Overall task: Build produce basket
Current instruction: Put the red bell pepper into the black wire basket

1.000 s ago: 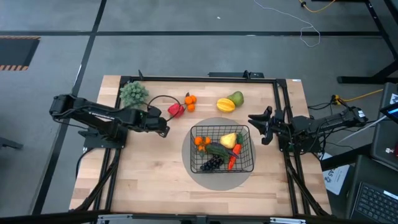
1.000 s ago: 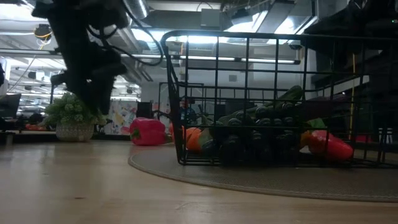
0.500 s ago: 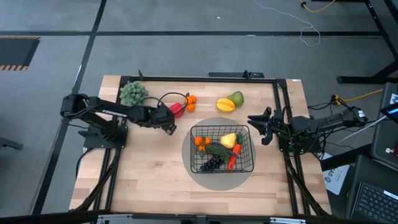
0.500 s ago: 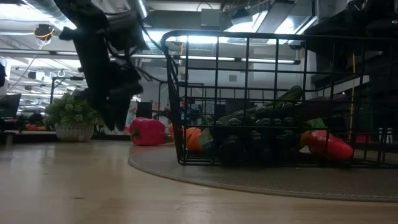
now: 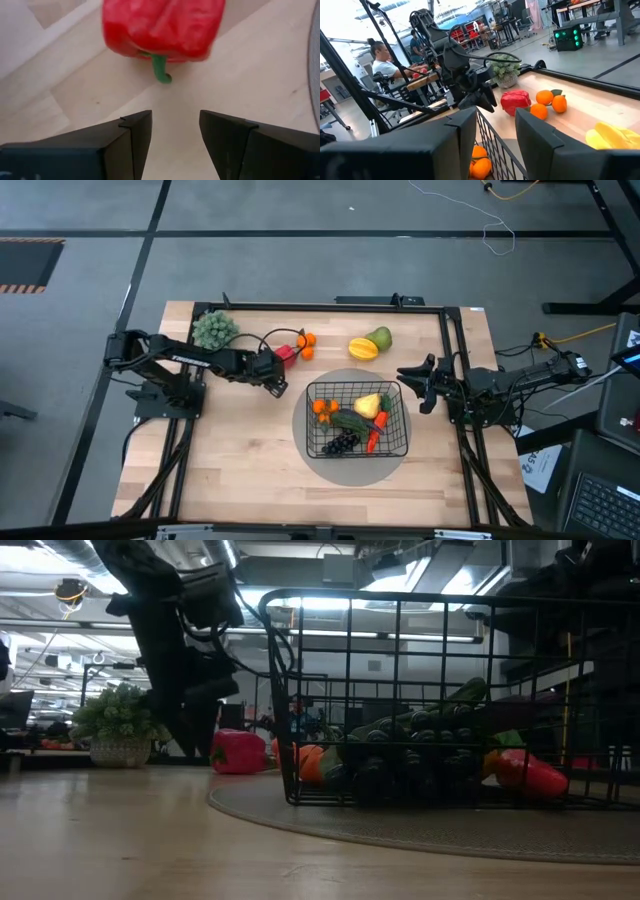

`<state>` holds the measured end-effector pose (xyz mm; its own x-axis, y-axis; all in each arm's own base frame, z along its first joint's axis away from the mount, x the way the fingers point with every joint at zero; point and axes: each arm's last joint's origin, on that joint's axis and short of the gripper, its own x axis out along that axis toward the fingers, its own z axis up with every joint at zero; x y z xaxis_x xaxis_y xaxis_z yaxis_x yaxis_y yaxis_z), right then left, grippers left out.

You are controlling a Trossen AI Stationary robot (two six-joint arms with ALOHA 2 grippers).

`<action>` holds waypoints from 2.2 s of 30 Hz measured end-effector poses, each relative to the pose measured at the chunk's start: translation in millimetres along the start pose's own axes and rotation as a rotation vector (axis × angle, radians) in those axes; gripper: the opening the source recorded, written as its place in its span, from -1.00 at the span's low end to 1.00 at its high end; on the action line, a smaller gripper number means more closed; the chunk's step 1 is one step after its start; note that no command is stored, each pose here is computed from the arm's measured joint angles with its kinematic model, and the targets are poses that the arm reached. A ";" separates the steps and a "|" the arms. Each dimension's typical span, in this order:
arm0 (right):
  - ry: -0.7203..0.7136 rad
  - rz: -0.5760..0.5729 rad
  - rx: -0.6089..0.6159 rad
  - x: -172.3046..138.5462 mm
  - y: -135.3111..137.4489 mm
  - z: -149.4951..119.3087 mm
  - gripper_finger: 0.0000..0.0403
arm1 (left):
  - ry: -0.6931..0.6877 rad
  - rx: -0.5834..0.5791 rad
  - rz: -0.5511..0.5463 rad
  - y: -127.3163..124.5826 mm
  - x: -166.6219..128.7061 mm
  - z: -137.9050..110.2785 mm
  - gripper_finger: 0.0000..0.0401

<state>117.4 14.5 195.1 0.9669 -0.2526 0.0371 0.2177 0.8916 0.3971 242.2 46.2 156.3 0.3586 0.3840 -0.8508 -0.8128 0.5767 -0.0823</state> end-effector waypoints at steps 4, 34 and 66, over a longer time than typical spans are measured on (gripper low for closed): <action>0.000 0.000 0.000 0.0 0.0 -0.1 -0.35 | -0.037 -0.014 0.037 3.3 1.1 3.7 -0.23; 0.009 -0.004 -0.006 0.0 -0.4 -0.9 -0.35 | -0.079 0.017 0.036 4.4 34.2 15.8 -0.23; 0.027 -0.011 -0.017 -0.1 -1.1 -2.8 -0.35 | -0.652 0.160 0.153 -64.2 -72.8 35.0 -0.99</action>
<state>117.5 14.6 192.1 0.9675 -0.2528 0.0079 0.2308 0.8950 0.3817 284.3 6.4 241.7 0.4887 0.7964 -0.3562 -0.8166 0.5613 0.1344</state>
